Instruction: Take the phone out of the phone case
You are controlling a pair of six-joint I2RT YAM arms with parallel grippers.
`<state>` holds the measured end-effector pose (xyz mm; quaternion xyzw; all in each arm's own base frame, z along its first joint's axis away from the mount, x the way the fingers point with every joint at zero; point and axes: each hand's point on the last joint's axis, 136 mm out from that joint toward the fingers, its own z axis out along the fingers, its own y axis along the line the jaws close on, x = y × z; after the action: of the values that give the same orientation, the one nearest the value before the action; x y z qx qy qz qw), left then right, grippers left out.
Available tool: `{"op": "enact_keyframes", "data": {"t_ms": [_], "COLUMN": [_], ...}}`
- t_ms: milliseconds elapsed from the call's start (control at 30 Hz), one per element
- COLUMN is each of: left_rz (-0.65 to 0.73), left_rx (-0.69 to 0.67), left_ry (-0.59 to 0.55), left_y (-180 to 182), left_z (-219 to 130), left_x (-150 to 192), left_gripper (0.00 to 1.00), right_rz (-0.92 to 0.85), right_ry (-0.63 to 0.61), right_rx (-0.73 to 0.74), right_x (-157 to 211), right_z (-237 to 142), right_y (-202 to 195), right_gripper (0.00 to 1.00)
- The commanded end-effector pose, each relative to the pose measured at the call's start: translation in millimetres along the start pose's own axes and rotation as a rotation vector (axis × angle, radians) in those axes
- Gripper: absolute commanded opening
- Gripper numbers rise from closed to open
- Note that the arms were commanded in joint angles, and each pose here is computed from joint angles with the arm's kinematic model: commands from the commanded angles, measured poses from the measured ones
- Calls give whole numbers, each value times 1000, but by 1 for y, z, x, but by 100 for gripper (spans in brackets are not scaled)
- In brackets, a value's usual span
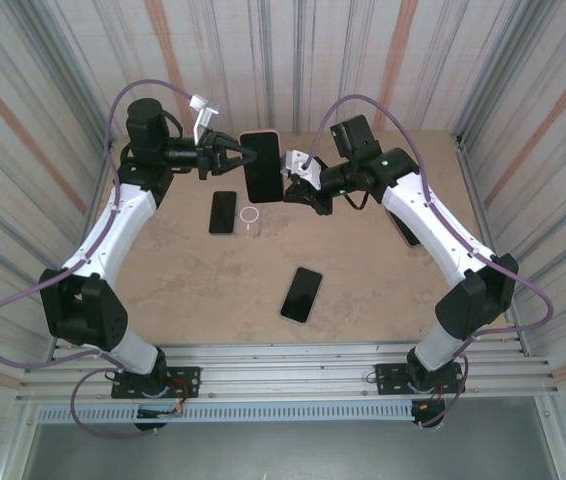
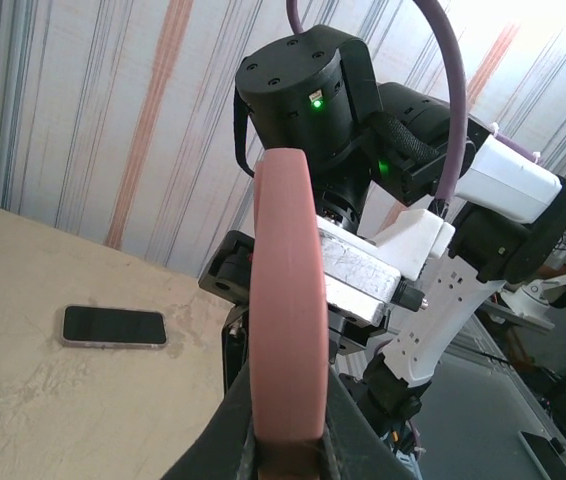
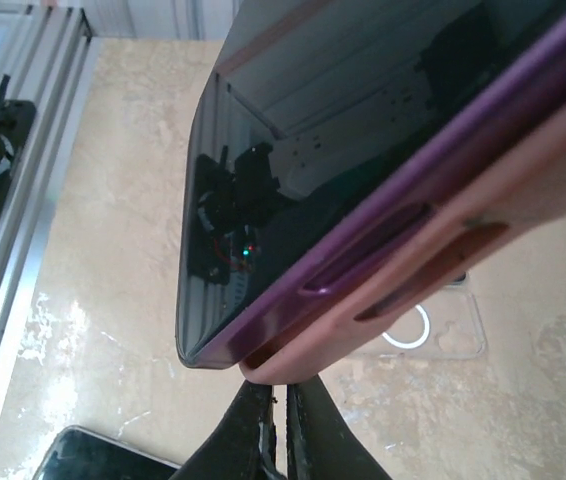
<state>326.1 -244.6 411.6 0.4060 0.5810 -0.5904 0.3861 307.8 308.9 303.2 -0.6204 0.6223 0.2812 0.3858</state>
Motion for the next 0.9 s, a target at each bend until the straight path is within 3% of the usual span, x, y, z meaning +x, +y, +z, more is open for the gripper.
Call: {"op": "enact_keyframes", "data": {"t_ms": [0,400,867], "left_rz": [17,5,-33], "left_rx": [64,13,57], "left_ry": [17,-21,11], "left_y": [-29,-21,-28], "left_z": [7,10,19], "left_x": [-4,-14,-2], "left_gripper": [0,0,0], "right_rz": [-34,155,186], "right_ry": [-141,-337,-385], "right_rx": [32,-18,-51], "right_x": [-37,-49,-55], "right_z": [-13,-34,-40], "right_y": [-2,2,3], "right_gripper": [10,24,30]}}
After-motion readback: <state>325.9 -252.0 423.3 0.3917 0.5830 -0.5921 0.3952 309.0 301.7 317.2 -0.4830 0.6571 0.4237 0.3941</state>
